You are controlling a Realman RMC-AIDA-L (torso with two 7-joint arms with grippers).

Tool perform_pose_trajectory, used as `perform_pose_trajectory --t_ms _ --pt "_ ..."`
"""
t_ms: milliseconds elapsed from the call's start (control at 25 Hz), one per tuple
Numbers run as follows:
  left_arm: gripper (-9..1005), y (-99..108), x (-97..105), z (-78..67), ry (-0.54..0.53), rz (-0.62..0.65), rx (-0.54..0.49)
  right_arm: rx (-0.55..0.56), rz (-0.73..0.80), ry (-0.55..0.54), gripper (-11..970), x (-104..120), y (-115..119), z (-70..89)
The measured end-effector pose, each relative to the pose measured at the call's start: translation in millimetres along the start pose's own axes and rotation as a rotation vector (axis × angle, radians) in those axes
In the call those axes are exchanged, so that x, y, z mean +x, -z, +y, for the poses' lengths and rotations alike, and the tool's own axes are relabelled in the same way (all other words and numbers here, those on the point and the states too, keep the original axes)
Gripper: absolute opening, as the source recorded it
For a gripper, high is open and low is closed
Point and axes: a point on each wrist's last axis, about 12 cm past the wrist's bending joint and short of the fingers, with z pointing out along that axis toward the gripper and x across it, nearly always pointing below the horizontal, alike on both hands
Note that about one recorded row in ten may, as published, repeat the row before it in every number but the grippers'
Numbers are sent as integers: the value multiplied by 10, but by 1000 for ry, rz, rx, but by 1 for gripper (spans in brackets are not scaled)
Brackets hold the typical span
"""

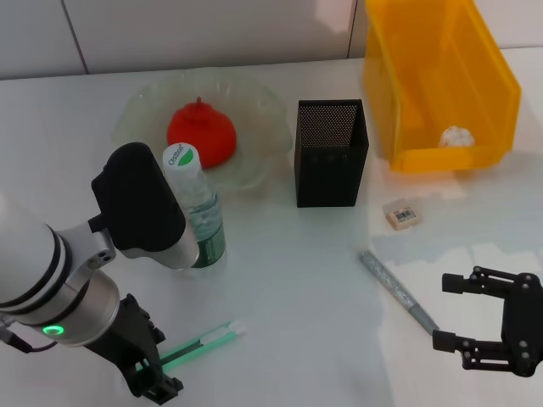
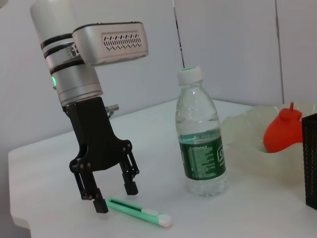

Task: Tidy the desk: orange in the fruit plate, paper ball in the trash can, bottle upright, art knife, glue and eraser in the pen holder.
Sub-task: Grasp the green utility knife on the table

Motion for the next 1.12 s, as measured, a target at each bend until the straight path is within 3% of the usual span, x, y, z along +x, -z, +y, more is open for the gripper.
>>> perform_pose_trajectory --t_ms 240,480,1120 --pt "608 76 -73 -46 -21 -13 -21 2 -4 -1 778 -3 8 2" --pt "417 85 -71 -25 -8 -9 -31 2 -4 -1 777 -3 8 1" --pt "545 52 -46 -22 1 44 -36 -1 -6 0 777 -5 7 4"
